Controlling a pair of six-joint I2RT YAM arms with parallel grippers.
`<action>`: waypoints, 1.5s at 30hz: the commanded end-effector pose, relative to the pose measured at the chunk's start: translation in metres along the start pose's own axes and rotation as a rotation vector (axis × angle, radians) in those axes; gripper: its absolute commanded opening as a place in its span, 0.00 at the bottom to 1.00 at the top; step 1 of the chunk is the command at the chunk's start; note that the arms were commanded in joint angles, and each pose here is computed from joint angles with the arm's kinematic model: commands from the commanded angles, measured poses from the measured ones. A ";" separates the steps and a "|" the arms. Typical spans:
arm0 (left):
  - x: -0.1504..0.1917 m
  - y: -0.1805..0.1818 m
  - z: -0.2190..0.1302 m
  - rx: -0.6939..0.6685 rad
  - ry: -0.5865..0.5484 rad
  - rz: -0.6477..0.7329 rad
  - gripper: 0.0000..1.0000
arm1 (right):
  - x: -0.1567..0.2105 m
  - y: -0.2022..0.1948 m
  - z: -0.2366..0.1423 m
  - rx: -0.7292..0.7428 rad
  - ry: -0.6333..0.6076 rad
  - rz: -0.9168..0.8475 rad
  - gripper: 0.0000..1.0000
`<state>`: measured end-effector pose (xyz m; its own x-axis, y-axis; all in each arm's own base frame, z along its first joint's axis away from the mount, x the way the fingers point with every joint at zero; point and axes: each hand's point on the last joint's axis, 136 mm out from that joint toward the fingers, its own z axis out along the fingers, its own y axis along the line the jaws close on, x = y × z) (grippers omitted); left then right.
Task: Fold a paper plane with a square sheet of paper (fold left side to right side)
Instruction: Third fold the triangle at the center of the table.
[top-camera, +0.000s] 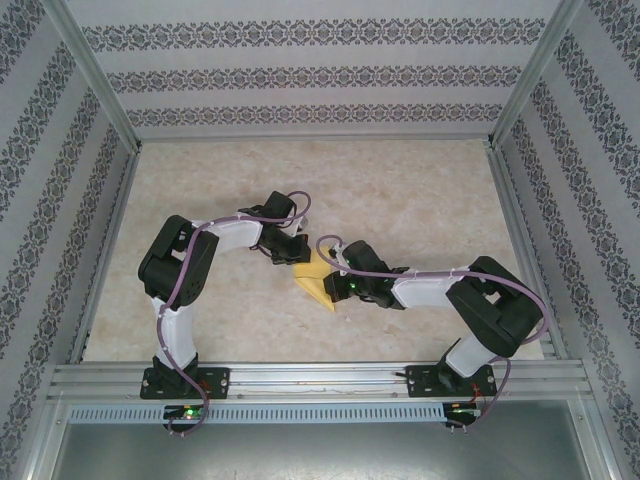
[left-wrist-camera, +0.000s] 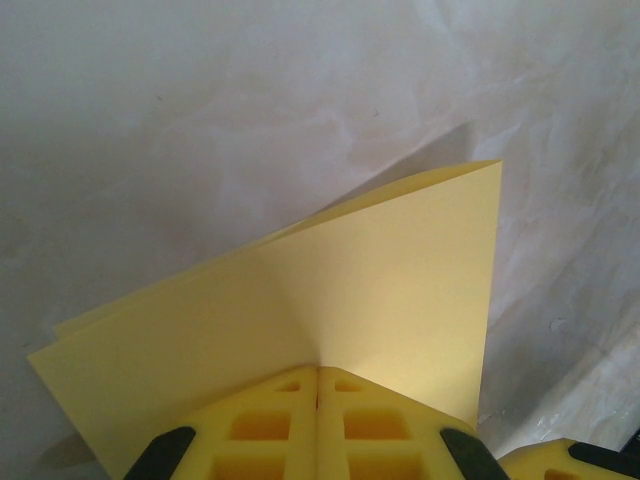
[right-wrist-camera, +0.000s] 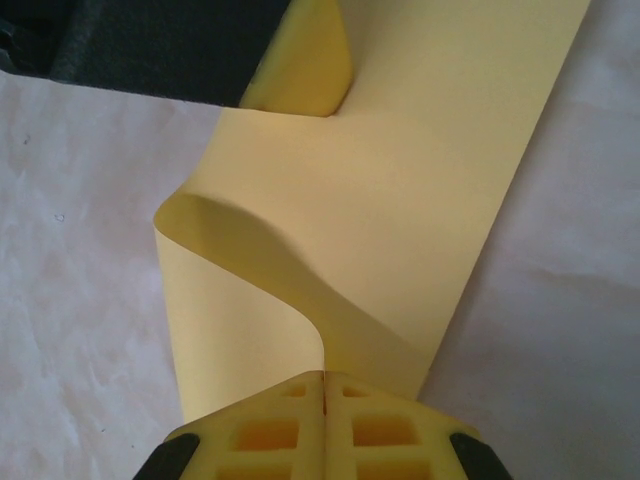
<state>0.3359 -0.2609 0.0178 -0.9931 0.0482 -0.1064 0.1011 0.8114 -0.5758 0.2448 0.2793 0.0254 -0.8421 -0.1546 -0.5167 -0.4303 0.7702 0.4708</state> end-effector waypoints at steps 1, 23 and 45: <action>0.023 0.027 0.013 -0.117 0.069 -0.025 0.05 | -0.005 -0.006 0.002 0.027 -0.007 -0.012 0.00; 0.010 0.015 0.002 -0.102 0.020 -0.005 0.09 | 0.020 -0.019 0.011 0.055 0.071 0.005 0.00; 0.036 -0.037 -0.074 0.207 -0.211 0.065 0.04 | 0.038 -0.023 0.013 0.056 0.109 0.009 0.00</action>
<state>0.2948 -0.2361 0.0808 -0.9591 -0.0155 -0.2827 0.1736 0.7566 -0.6304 0.2475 0.2799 0.0157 -0.8377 -0.1630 -0.5212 -0.4357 0.7749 0.4579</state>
